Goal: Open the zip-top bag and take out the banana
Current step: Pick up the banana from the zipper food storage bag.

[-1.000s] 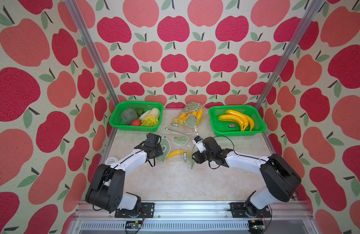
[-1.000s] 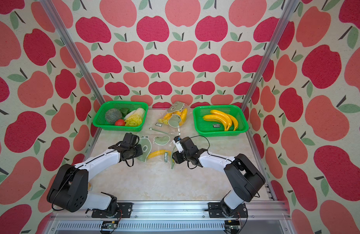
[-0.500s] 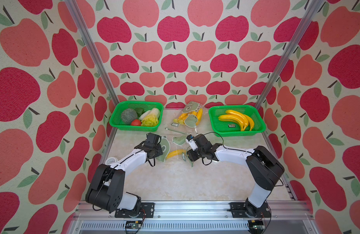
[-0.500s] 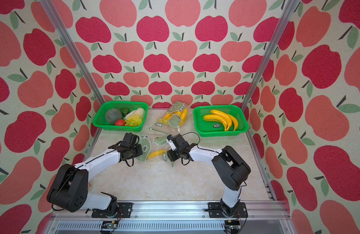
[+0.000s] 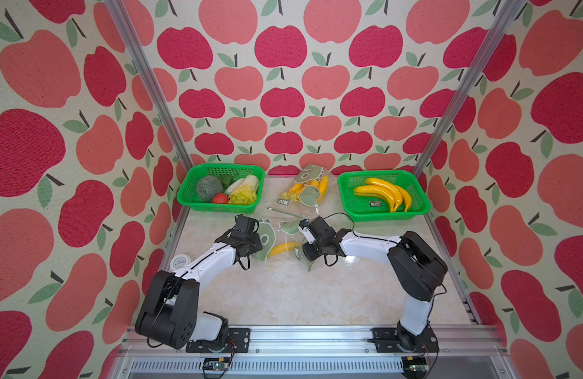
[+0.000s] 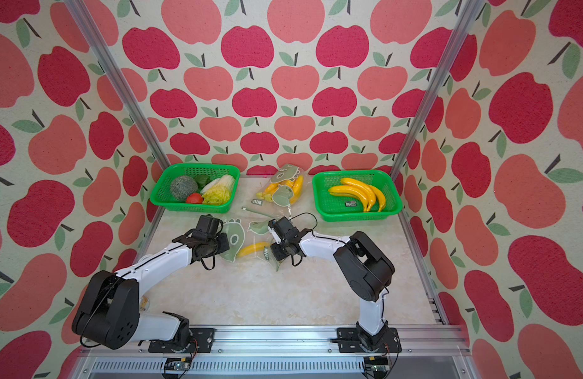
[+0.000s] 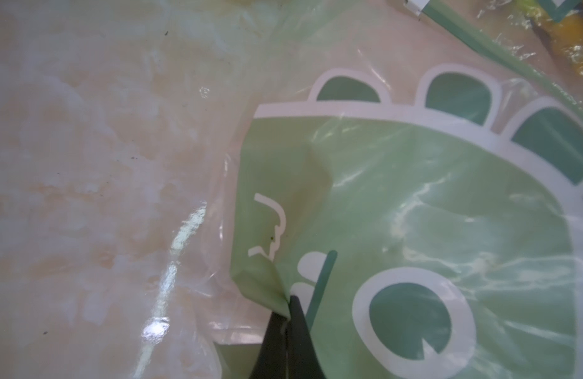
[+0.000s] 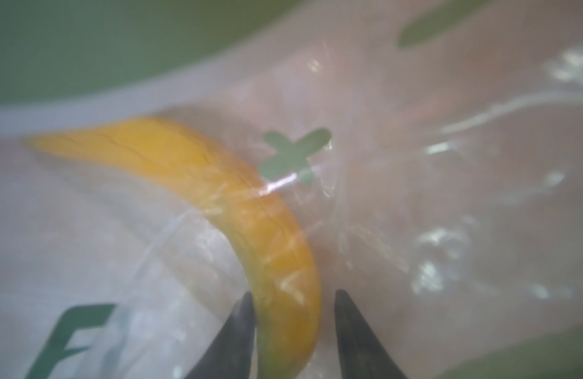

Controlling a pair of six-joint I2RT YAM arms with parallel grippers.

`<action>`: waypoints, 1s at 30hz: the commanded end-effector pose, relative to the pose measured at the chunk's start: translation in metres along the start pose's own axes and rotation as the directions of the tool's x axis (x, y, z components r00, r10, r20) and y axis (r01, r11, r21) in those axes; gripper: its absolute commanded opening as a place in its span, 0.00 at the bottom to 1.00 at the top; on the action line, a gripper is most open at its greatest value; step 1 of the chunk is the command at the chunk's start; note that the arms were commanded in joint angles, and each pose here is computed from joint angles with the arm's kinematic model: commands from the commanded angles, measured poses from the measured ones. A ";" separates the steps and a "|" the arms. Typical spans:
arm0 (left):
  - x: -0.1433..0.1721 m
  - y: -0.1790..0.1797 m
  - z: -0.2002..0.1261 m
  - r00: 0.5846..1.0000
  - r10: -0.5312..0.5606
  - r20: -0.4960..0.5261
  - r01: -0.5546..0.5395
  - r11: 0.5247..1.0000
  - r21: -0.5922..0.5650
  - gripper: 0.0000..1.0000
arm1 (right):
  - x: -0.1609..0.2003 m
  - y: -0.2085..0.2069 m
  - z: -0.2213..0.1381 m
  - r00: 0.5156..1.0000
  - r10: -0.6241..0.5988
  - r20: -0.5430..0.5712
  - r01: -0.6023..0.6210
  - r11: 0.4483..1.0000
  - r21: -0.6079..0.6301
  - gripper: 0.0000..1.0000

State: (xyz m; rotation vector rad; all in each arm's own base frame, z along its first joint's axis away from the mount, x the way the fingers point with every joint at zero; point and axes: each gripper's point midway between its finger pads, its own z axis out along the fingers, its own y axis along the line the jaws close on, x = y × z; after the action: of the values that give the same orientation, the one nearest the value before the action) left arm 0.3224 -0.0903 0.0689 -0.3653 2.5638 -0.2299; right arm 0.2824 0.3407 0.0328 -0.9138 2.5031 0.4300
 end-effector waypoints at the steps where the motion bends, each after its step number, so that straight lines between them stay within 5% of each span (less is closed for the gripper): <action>1: 0.005 0.010 -0.002 1.000 0.007 -0.010 -0.007 1.000 -0.026 0.00 | 0.001 0.000 0.001 1.000 -0.010 -0.022 0.011 1.000 0.017 0.36; 9: 0.006 0.018 -0.002 1.000 -0.009 -0.010 0.008 0.999 -0.041 0.00 | 0.000 -0.003 -0.012 1.000 0.002 0.028 -0.003 0.999 0.034 0.25; 30: -0.003 0.048 -0.011 0.997 -0.078 0.026 0.080 0.991 -0.109 0.00 | 0.030 -0.049 -0.070 0.987 0.145 0.075 -0.157 0.968 0.197 0.21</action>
State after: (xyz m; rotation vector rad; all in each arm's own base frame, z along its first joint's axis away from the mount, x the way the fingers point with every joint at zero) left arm 0.3195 -0.0561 0.0715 -0.4809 2.5327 -0.1588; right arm 0.2721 0.2861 0.0692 -0.7297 2.4800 0.3149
